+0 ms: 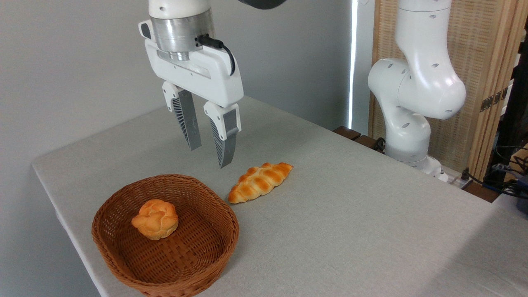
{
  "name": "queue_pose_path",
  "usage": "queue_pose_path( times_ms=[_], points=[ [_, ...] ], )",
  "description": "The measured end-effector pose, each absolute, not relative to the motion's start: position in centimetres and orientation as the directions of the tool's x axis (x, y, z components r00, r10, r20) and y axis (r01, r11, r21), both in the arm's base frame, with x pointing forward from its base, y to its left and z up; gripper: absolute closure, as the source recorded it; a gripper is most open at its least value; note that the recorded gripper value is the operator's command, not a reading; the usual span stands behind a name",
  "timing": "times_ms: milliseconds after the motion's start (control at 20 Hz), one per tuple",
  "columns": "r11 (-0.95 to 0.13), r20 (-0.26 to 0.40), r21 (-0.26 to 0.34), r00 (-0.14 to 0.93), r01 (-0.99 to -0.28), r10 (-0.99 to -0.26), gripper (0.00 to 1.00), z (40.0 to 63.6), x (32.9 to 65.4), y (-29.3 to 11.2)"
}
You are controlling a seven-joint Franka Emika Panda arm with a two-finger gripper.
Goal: Put bread into the basket
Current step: 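Move the open gripper over the braided bread roll and lower it, then close the gripper fingers around the middle of the braided roll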
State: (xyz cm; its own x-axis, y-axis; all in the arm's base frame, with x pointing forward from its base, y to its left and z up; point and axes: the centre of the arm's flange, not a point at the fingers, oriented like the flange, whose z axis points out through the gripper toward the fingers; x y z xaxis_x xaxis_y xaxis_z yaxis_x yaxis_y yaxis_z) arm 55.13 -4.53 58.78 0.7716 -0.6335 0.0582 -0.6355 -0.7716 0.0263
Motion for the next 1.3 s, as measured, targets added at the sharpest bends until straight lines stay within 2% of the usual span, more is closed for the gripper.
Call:
queue_pose_path(
  times_ms=[150,300,600,800,1300],
  points=[
    [-0.768,0.071,0.033,0.768,-0.639,-0.636,0.00,57.5,53.1,-4.9],
    [-0.764,0.117,0.040,0.763,-0.643,-0.636,0.00,56.0,50.2,-5.7],
    [-0.730,0.161,0.050,0.727,-0.681,-0.667,0.00,51.2,44.2,-8.6],
    [-0.728,0.182,0.059,0.724,-0.683,-0.665,0.00,48.7,42.5,-9.2],
    [-0.662,0.134,0.081,0.666,-0.745,-0.734,0.00,45.3,41.0,-9.3]
  ],
)
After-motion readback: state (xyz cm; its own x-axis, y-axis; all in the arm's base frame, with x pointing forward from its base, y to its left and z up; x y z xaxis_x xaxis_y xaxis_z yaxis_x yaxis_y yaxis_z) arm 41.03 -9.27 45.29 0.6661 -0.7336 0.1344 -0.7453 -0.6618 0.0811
